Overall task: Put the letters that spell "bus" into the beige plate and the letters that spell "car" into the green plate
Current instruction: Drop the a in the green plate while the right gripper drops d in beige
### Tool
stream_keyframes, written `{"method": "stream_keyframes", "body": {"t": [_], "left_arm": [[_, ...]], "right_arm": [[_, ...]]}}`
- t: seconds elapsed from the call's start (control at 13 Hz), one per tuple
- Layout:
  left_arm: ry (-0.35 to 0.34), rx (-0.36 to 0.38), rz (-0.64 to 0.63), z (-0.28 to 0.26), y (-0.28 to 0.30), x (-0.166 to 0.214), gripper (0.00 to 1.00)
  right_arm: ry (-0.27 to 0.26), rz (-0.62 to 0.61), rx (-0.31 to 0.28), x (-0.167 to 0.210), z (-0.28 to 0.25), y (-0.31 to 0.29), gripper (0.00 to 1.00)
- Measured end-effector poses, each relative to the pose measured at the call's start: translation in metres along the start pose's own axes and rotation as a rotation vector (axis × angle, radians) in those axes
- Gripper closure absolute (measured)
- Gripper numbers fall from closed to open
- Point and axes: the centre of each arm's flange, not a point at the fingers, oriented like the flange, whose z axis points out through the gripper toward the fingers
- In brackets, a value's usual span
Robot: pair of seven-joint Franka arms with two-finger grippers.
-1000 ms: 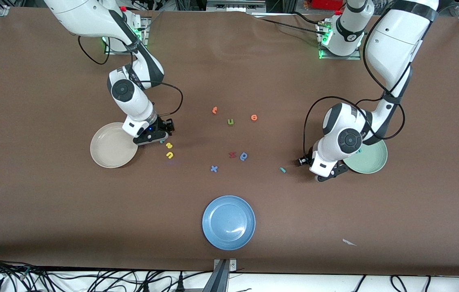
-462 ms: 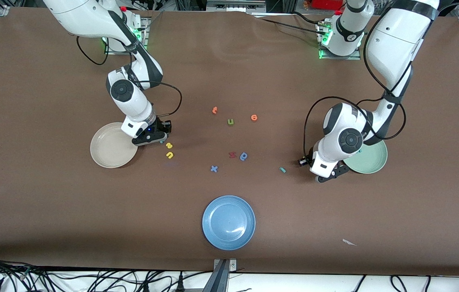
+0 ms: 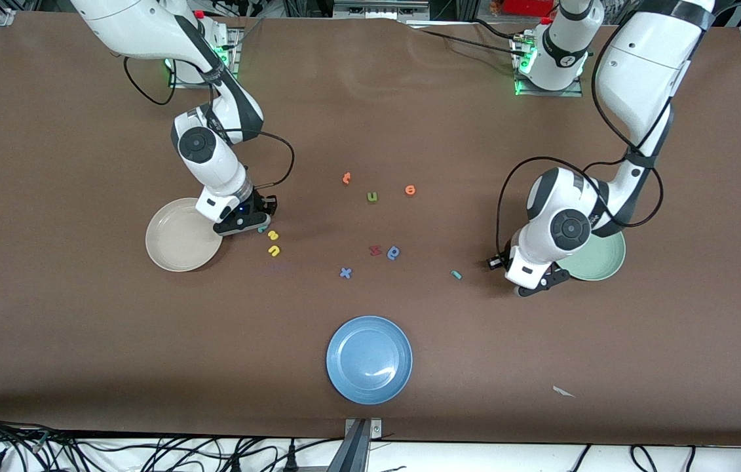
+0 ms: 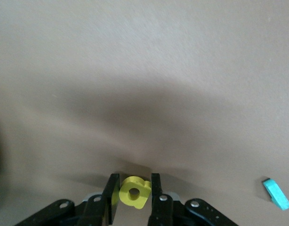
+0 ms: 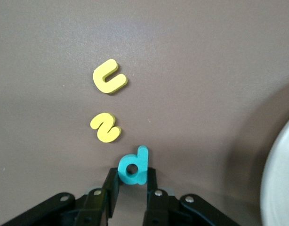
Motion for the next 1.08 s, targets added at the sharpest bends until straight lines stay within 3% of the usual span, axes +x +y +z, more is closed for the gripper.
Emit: {"method": "stream_keyframes", "body": {"t": [0.23,0.46,0.69,0.92,1.08], "left_arm": [[-0.046,0.047,0.065,-0.036,-0.034,0.013,0.69],[-0.139,0.091,0.17,-0.069,-0.092,0.028,0.69],[-0.184,0.126,0.243,-0.058,-0.142,0.039,0.69],[-0.226,0.129,0.263,-0.038,-0.166,0.042,0.69],[-0.225,0.127,0.271,-0.037,-0.163,0.042,0.52]], "right_arm": [[0.002,-0.003,-0.004,0.001,-0.001,0.001,0.73],[-0.012,-0.006,-0.02,0.006,-0.015,0.004,0.73],[-0.039,-0.017,-0.047,0.01,-0.048,0.01,0.73],[-0.05,-0.048,-0.062,0.016,-0.063,0.056,0.73],[-0.05,-0.07,-0.068,0.019,-0.068,0.096,0.73]]}}
